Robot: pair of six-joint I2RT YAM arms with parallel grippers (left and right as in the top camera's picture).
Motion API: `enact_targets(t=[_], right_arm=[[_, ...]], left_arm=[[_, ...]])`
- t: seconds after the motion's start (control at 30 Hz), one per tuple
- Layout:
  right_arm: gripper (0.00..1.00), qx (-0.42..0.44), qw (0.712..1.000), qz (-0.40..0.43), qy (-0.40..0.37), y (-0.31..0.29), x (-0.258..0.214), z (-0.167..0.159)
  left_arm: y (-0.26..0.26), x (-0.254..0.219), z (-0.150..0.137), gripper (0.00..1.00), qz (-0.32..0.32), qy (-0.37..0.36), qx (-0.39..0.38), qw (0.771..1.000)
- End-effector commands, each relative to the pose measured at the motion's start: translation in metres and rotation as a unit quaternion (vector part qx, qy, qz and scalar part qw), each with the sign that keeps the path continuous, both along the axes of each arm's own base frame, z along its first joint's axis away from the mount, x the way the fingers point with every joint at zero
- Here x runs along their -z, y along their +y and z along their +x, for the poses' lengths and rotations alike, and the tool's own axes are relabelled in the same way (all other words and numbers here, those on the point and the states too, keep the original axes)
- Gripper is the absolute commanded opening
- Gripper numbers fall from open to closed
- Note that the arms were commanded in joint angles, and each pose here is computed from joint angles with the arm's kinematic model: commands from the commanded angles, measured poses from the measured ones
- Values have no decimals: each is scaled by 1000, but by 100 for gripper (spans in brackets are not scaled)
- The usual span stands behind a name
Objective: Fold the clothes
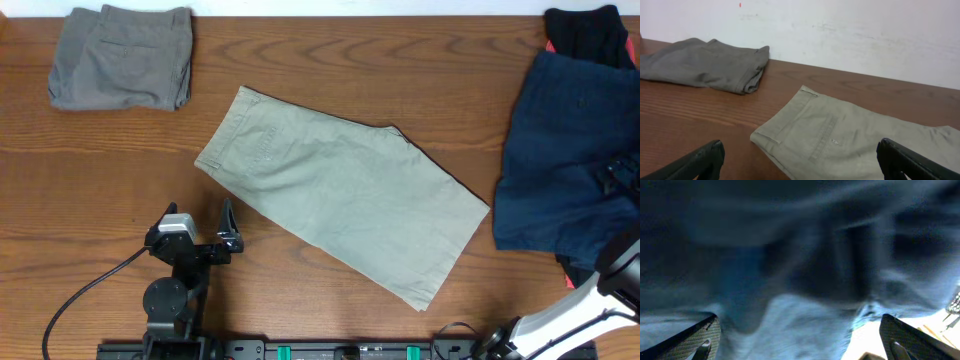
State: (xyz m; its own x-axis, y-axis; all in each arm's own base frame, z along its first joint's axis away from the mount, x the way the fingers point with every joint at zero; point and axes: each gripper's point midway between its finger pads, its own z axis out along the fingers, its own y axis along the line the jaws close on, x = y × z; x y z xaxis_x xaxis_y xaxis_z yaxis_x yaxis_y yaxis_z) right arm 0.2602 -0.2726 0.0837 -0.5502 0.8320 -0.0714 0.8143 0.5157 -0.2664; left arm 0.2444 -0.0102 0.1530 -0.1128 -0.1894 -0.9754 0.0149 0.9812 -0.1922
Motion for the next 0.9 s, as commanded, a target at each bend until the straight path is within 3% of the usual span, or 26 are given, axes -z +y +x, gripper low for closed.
enact_targets(t=[0.0, 0.2, 0.23, 0.27, 0.3, 0.33, 0.4, 0.57, 0.87], right_arm=[[98, 26, 999, -16, 12, -12, 1, -16], [91, 16, 1000, 18, -13, -12, 28, -21], [86, 9, 999, 29, -24, -9, 33, -18], [77, 4, 999, 34, -30, -7, 36, -16], [58, 1, 999, 36, -32, -6, 39, -15], [31, 0, 999, 35, -33, -7, 40, -15], [2, 0, 999, 32, -35, -8, 40, -14], [1, 3, 999, 12, -40, -21, 17, -9], [1, 15, 992, -102, -77, -66, -118, 5]], left_arm=[[4, 16, -1, 98, 8, 23, -11, 1000], [4, 16, -1, 98, 8, 23, -11, 1000], [4, 16, -1, 98, 8, 23, -11, 1000], [4, 16, -1, 98, 8, 23, -11, 1000], [4, 16, -1, 98, 8, 23, -11, 1000], [4, 16, -1, 98, 8, 23, -11, 1000], [4, 16, -1, 98, 8, 23, -11, 1000], [4, 16, -1, 98, 8, 23, -11, 1000], [4, 16, -1, 98, 8, 23, -11, 1000]])
